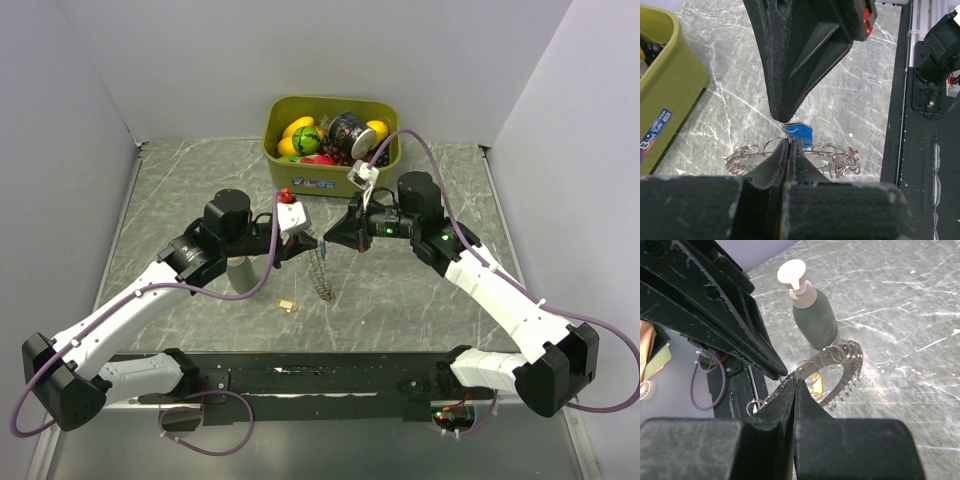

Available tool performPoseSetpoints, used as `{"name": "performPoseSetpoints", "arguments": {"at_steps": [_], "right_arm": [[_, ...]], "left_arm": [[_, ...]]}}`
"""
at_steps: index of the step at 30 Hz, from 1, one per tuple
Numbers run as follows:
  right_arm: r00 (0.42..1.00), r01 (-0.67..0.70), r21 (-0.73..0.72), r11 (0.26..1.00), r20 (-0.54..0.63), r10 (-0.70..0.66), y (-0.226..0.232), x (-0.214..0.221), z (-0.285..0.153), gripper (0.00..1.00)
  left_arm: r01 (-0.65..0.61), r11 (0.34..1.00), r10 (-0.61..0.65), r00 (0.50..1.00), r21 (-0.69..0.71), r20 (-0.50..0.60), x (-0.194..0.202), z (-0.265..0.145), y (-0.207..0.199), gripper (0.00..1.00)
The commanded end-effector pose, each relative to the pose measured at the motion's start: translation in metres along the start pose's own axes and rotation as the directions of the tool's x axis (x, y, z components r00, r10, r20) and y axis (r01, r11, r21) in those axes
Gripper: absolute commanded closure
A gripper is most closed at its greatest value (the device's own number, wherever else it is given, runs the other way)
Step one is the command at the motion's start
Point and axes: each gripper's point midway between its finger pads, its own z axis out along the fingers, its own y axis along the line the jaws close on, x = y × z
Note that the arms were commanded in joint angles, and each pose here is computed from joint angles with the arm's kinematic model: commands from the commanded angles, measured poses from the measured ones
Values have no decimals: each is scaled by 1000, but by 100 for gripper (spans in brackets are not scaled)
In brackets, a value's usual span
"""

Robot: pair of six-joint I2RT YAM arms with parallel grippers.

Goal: Put the keys on the keyring

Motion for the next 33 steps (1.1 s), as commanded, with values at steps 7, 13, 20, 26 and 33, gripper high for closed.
{"name": "performPoseSetpoints", "arguments": {"at_steps": [7, 13, 20, 26, 33], "right_arm": [[998, 44, 17, 999, 33, -45, 3, -8, -5, 100], [995, 72, 0, 997, 67, -72, 12, -16, -12, 100], [985, 133, -53, 990, 121, -126, 32, -32, -22, 100], [983, 144, -86, 986, 124, -133, 37, -35, -19, 100], [983, 153, -97, 983, 120, -141, 35, -36, -15, 100]], "left_arm": [[-81, 997, 81, 982, -10, 173, -55, -13, -4, 99], [-73, 997, 75, 984, -13, 164, -52, -12, -3, 99], [-75, 997, 75, 984, -6, 162, -51, -11, -4, 99], [-81, 996, 75, 984, 29, 159, -51, -10, -9, 99], [-82, 996, 73, 984, 46, 161, -52, -10, -12, 99]]}}
